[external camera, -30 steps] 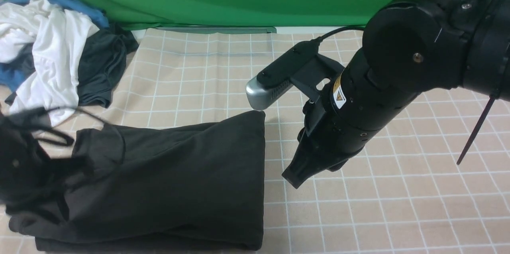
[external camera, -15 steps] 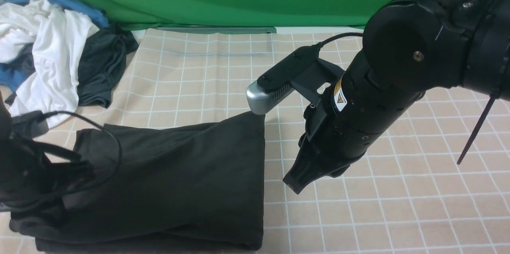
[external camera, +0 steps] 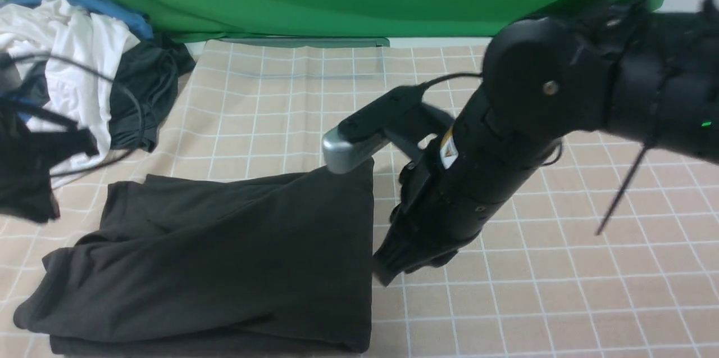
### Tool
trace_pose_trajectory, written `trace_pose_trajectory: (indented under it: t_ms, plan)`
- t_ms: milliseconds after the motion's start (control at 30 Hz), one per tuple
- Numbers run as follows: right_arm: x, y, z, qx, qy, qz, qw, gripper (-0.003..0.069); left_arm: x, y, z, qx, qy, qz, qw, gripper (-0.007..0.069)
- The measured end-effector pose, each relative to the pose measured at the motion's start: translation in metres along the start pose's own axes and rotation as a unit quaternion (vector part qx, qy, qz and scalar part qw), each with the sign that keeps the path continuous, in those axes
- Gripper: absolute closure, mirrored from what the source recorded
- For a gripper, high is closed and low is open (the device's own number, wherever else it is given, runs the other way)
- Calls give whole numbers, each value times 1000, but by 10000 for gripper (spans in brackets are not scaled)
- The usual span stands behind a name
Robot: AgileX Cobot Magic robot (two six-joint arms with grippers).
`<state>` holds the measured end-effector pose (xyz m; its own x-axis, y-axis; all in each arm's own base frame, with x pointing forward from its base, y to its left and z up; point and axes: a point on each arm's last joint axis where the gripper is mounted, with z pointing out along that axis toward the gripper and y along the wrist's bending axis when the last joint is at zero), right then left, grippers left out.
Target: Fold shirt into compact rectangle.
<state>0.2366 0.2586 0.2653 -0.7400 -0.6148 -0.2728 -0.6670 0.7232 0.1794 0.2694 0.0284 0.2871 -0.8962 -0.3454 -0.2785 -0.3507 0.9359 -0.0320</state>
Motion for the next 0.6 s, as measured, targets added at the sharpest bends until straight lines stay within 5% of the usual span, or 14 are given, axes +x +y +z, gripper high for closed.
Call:
trace_pose_trajectory:
  t_ms: [233,600]
  plan:
    - [6,0,3,-2,36,-41,999,634,2,-6,-19,46,-29,6,998,610]
    - [62,-13,-162,119,-189,-32,974,634,29,2,-106,120,-230,8,966,610]
